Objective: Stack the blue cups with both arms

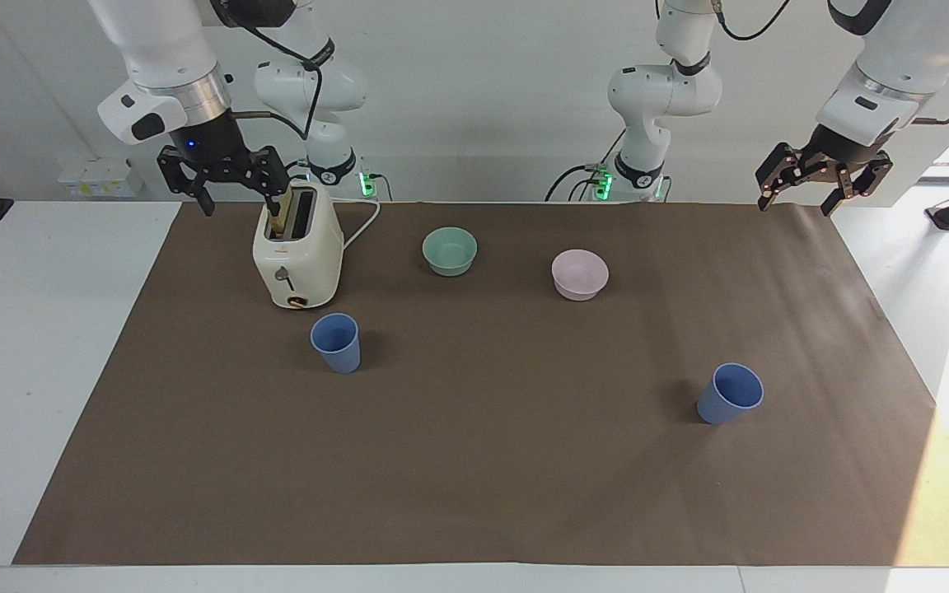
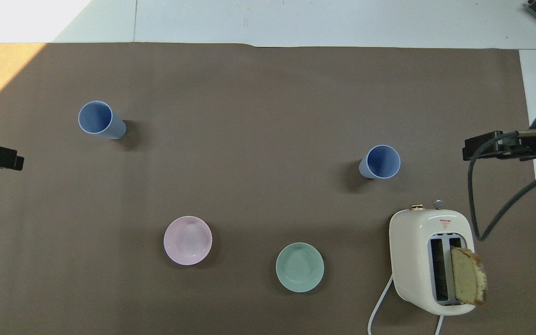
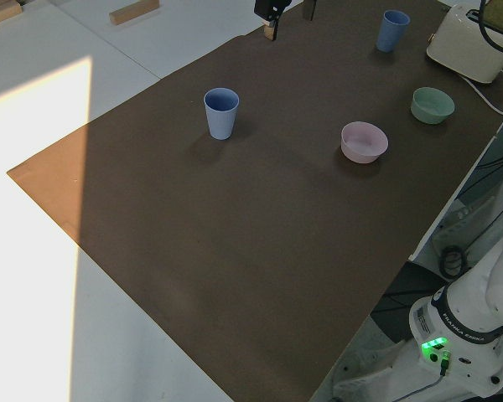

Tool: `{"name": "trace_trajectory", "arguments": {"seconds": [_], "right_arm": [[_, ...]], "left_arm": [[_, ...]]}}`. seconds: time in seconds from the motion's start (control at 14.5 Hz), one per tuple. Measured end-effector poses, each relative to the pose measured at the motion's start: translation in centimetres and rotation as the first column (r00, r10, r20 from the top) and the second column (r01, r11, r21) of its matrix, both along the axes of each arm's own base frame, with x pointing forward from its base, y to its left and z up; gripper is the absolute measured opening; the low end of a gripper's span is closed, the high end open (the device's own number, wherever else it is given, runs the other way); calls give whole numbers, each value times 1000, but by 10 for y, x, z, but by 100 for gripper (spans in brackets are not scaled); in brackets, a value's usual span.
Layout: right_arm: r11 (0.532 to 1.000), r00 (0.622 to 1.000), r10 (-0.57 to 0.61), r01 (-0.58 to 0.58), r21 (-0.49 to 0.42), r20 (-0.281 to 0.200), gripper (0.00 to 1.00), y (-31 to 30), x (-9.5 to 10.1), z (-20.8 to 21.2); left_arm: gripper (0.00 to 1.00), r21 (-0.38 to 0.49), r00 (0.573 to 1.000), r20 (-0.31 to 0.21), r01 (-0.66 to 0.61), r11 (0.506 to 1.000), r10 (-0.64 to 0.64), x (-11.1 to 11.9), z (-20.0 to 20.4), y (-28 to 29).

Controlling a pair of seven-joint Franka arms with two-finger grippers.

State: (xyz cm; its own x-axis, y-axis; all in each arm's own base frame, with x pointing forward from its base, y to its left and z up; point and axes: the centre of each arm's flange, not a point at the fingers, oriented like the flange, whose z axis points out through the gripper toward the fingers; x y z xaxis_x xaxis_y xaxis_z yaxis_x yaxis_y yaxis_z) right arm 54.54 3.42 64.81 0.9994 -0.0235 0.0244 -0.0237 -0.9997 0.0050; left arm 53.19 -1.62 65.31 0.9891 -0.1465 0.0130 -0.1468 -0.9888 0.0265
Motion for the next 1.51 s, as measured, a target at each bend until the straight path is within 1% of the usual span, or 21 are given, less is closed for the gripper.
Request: {"name": "trace_trajectory", "arguments": {"seconds": [0.34,0.41,0.62,0.69,0.83,1.1,1.17,1.44,1.51], "right_arm": [[1000,1000,0,0,0,0,100,0,0,0],[1000,1000,0,0,0,0,100,0,0,0],[1000,1000,0,0,0,0,100,0,0,0],[1000,1000,0,0,0,0,100,0,0,0],[1000,1000,0,0,0,0,100,0,0,0],[1000,1000,0,0,0,0,100,0,0,0],[1000,1000,0,0,0,0,100,0,0,0],[1000,1000,0,0,0,0,100,0,0,0],[1000,1000,0,0,0,0,100,0,0,0]], "left_arm": [[100,0,1000,2,3,1000,-3,0,0,-2],[100,0,1000,12,5,1000,-5,1,1,-3],[100,-1,998,66,11,1000,-11,8,5,-7],[100,-1,997,76,11,1000,-11,11,3,-7],[100,0,996,83,10,1000,-10,27,-15,-8],[100,10,991,133,25,1000,-26,78,-73,-5],[100,15,990,137,33,999,-35,87,-87,1],[100,28,989,144,37,999,-41,116,-139,22],[100,30,990,137,38,999,-42,120,-154,23]]}}
